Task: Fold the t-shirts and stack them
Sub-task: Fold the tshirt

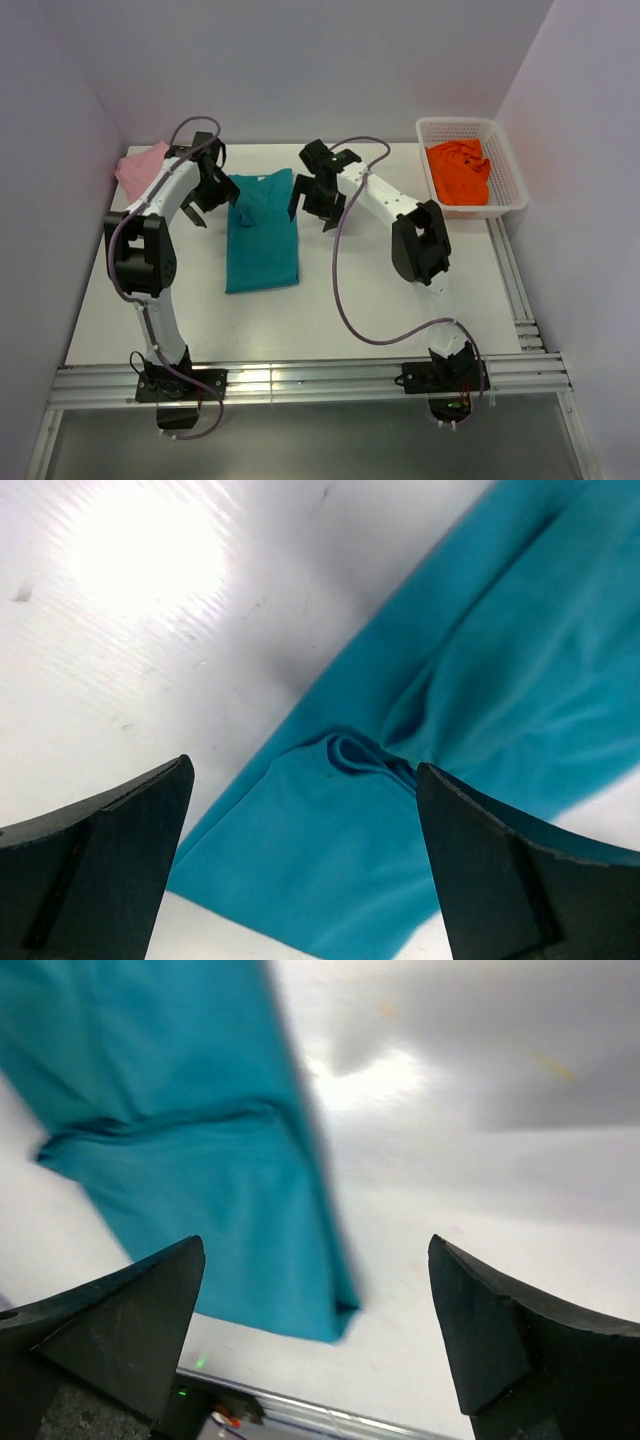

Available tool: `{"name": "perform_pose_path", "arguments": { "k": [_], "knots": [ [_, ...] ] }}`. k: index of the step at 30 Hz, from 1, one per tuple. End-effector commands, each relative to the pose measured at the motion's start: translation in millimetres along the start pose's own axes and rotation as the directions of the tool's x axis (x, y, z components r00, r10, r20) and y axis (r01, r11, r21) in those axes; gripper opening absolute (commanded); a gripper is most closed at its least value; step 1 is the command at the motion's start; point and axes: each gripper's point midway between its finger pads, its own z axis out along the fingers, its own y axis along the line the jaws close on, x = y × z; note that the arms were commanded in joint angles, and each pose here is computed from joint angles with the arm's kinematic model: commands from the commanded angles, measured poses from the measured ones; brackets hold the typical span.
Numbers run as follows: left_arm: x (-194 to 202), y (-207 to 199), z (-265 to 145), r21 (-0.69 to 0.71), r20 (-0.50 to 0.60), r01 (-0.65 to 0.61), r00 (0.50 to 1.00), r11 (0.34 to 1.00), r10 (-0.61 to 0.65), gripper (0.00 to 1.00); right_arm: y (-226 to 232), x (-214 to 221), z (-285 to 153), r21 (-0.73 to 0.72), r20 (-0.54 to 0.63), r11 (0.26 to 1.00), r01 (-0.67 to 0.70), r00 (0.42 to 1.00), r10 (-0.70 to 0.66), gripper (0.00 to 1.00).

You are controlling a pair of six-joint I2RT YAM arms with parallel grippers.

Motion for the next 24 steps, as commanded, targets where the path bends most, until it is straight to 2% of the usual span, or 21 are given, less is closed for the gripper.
{"name": "perform_pose_path", "arguments": {
  "k": [1, 2, 4, 6, 7, 8, 10, 11, 13, 17, 24],
  "knots": [
    [-27, 12, -69, 0.045, 0.121, 0.026, 0.992, 0.999, -0.031, 1.00, -11, 15, -41, 0.003, 0.049, 1.000, 0.012, 0.999, -0.012, 1.00],
    [-19, 23, -77, 0.049, 0.121, 0.037, 0.992, 0.998, -0.043, 0.99, -8, 15, -58, -0.036, 0.086, 0.999, 0.015, 0.996, -0.012, 1.00],
    [8, 47, -67, 0.021, 0.077, 0.059, 0.995, 0.998, -0.061, 1.00, -29, 41, -50, -0.012, 0.046, 1.000, -0.003, 0.999, 0.003, 1.00],
    [24, 54, -79, 0.102, 0.072, 0.091, 0.992, 0.991, -0.099, 0.99, -20, 50, -66, -0.096, 0.071, 0.995, -0.003, 0.997, 0.010, 0.99],
    [49, 72, -62, 0.066, 0.024, 0.102, 0.994, 0.993, -0.104, 0.98, -27, 65, -66, -0.097, 0.059, 0.995, 0.001, 0.998, 0.005, 0.99],
    [53, 72, -69, 0.127, 0.034, 0.115, 0.992, 0.985, -0.120, 0.98, -24, 67, -65, -0.121, 0.071, 0.993, 0.000, 0.997, 0.009, 0.98],
    [85, 93, -49, 0.092, -0.017, 0.109, 0.994, 0.990, -0.107, 0.96, -22, 89, -60, -0.141, 0.049, 0.990, 0.016, 0.999, -0.009, 0.97],
    [89, 92, -49, 0.127, -0.007, 0.106, 0.994, 0.986, -0.106, 0.96, -16, 91, -57, -0.164, 0.057, 0.986, 0.024, 0.998, -0.015, 0.97],
    [115, 105, -31, 0.112, -0.060, 0.085, 0.995, 0.990, -0.078, 0.94, -9, 103, -44, -0.178, 0.033, 0.983, 0.035, 0.999, -0.029, 0.96],
    [132, 113, -13, 0.112, -0.062, 0.068, 0.996, 0.991, -0.062, 0.91, 4, 122, -17, -0.193, -0.010, 0.980, 0.051, 0.999, -0.054, 0.91],
    [136, 111, 1, 0.115, -0.061, 0.087, 0.995, 0.990, -0.081, 0.89, -1, 131, 20, -0.145, -0.034, 0.988, 0.056, 0.998, -0.061, 0.81]
  ]
}}
